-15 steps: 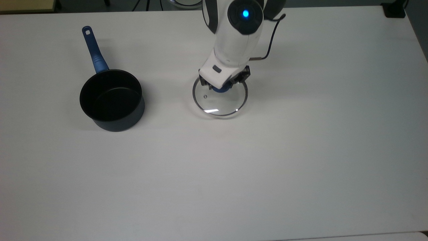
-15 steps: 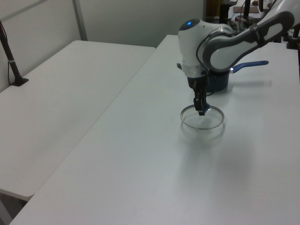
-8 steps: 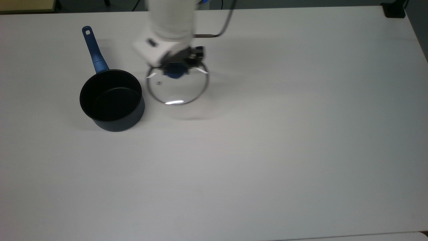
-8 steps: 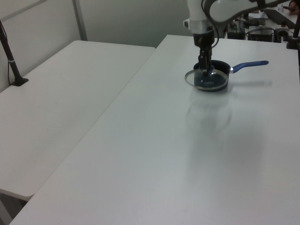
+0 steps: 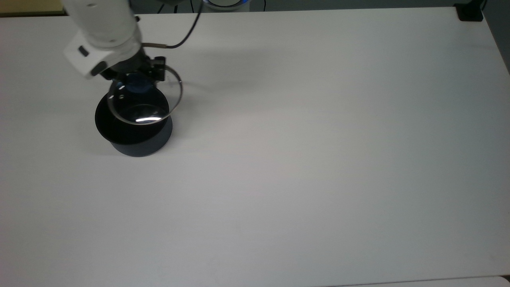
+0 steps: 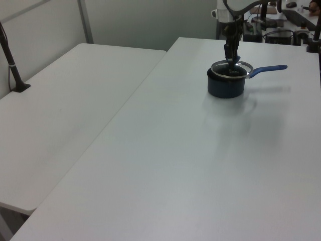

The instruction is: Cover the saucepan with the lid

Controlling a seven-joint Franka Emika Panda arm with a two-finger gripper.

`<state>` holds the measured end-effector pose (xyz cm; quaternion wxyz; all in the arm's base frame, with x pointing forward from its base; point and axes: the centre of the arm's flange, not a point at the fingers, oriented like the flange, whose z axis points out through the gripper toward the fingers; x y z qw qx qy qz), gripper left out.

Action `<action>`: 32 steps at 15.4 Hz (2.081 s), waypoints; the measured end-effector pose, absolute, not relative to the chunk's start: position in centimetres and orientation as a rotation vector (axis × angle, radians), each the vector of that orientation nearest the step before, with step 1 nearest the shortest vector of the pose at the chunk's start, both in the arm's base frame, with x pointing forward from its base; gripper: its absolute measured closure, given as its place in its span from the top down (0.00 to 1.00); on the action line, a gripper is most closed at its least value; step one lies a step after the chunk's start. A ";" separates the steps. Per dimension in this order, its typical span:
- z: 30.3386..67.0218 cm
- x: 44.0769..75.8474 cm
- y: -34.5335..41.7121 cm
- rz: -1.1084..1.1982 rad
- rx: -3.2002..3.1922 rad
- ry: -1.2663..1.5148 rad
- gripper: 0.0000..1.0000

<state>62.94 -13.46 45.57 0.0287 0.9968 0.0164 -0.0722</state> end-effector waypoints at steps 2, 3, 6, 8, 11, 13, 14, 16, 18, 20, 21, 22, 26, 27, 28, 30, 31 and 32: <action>44.7 63.2 -15.0 -0.233 3.067 0.027 0.60; 44.5 63.4 -15.4 -0.219 3.065 0.019 0.60; 43.6 63.9 -15.9 -0.197 3.061 0.014 0.60; 43.1 64.1 -16.0 -0.194 3.060 0.013 0.60; 42.8 64.2 -16.2 -0.196 3.060 0.009 0.60; 42.4 64.3 -16.3 -0.200 3.059 0.010 0.60; 42.4 64.5 -16.3 -0.191 3.058 0.011 0.60; 42.4 64.7 -16.3 -0.167 3.055 0.007 0.60; 42.3 64.9 -16.4 -0.158 3.054 0.003 0.60; 42.1 65.0 -16.4 -0.156 3.053 0.003 0.60; 42.0 65.0 -16.4 -0.159 3.053 0.003 0.60; 42.0 65.0 -16.3 -0.159 3.053 0.004 0.60; 41.8 65.1 -16.3 -0.162 3.054 0.005 0.70; 41.7 65.1 -16.3 -0.165 3.054 0.004 0.80; 41.6 65.1 -16.3 -0.166 3.054 0.003 0.91; 41.9 65.2 -16.4 -0.158 3.053 0.002 1.00; 42.7 65.4 -16.2 -0.135 3.052 0.005 1.00; 44.1 65.5 -15.6 -0.095 3.050 -0.019 1.00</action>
